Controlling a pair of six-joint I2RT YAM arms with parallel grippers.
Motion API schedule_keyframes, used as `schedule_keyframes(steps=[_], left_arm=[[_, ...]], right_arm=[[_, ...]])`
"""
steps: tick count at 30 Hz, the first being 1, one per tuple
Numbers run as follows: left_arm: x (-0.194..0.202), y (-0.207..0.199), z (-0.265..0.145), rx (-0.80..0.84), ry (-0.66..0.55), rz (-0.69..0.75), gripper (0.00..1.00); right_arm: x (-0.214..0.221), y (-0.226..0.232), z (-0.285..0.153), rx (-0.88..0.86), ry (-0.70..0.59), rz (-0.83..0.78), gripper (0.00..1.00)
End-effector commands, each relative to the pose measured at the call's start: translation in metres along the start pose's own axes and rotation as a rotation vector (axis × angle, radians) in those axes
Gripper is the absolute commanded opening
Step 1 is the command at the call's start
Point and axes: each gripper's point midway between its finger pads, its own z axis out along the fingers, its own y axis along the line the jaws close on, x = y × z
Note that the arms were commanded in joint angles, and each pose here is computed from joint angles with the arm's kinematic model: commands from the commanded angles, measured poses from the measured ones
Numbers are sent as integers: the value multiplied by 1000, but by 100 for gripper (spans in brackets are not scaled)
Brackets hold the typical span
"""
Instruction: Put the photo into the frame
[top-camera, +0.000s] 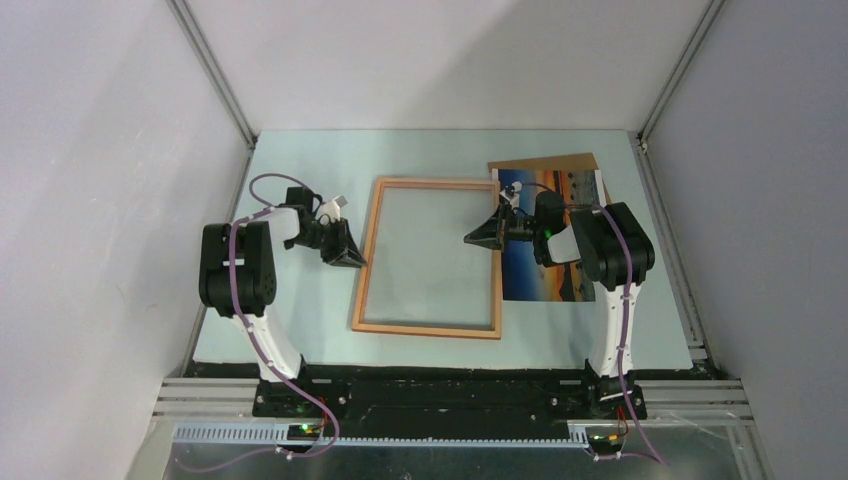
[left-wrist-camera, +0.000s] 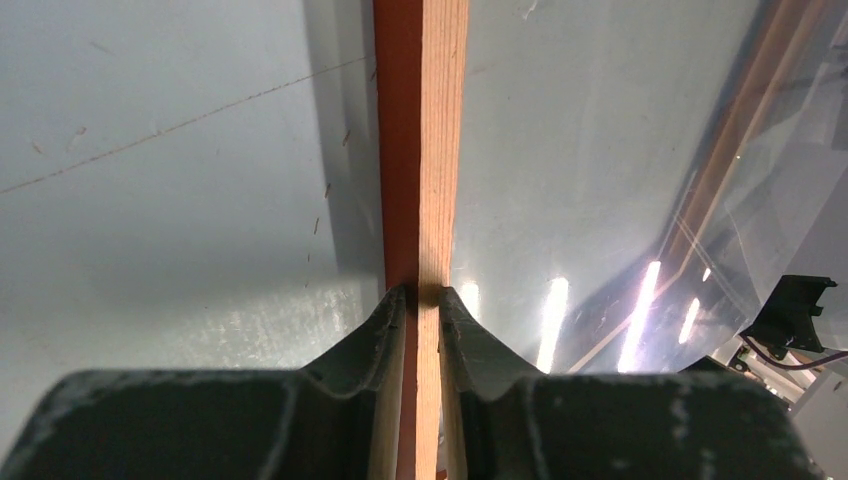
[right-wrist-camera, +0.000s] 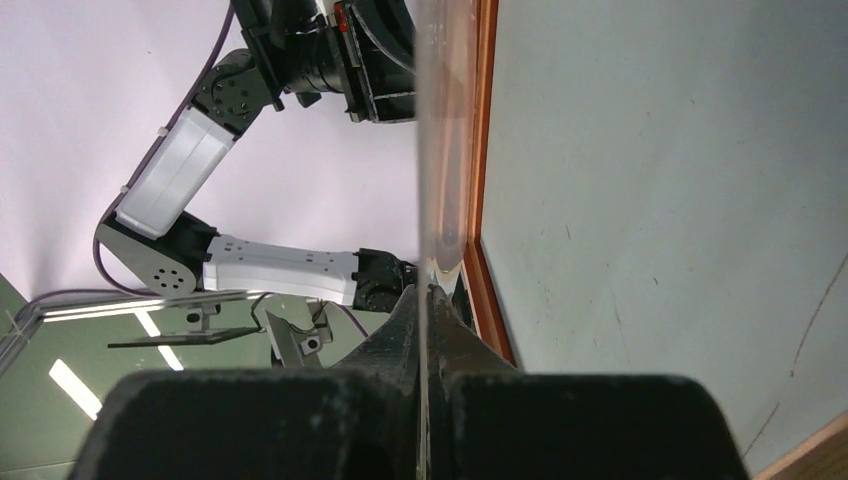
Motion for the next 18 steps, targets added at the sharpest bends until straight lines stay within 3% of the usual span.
schedule_keyframes(steps=[1, 18], left_arm=[[1, -2, 1, -1, -5, 43, 21], [1, -1, 0, -7, -8, 47, 22]], right_arm=[[7, 11, 3, -17, 39, -56, 0], [10, 12, 3, -21, 67, -62, 0]])
